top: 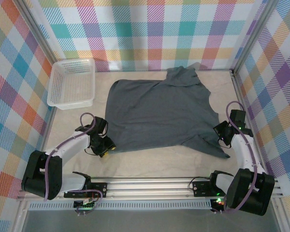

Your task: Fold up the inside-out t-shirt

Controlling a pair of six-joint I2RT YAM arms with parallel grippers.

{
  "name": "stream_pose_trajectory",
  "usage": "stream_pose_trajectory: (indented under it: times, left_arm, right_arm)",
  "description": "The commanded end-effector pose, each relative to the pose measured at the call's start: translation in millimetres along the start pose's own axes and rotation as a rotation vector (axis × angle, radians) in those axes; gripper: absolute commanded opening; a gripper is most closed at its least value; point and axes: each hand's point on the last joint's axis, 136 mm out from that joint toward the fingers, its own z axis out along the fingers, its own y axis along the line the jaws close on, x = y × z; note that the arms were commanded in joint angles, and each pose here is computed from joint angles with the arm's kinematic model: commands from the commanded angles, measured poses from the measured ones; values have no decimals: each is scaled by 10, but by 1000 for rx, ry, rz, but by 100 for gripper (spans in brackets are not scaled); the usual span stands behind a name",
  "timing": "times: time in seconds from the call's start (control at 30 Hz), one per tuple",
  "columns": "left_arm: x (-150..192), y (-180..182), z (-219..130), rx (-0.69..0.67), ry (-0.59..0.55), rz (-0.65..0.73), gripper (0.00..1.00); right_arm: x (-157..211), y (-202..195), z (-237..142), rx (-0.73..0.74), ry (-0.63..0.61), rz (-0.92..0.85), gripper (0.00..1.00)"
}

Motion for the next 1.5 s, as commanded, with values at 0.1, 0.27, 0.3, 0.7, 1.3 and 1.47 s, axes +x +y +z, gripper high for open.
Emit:
stream_pose_trajectory:
  times: [0.1,0.27,0.3,0.7,1.3,1.47]
  left_arm:
    - [103,-89,128,31,81,12,34]
    - [65,-70,126,20,58,6,21]
    - [52,-84,118,24,52,5,14]
    - [47,370,-324,-65,-28,-4,0]
    - [-544,-316,-701,47,-160,65,0]
    - [-743,-413,-622,32,-172,55,0]
  right_arm:
    - [17,-57,-8,22,-5,-11,0]
    - [47,-90,12,36,9,-13,0]
    - [49,-94,13,35,7,-9,0]
    - [400,-668,-264,180,-4,2,0]
    - [10,-59,-450,14,-55,9,0]
    - [-74,26,-239,29,-25,-21,0]
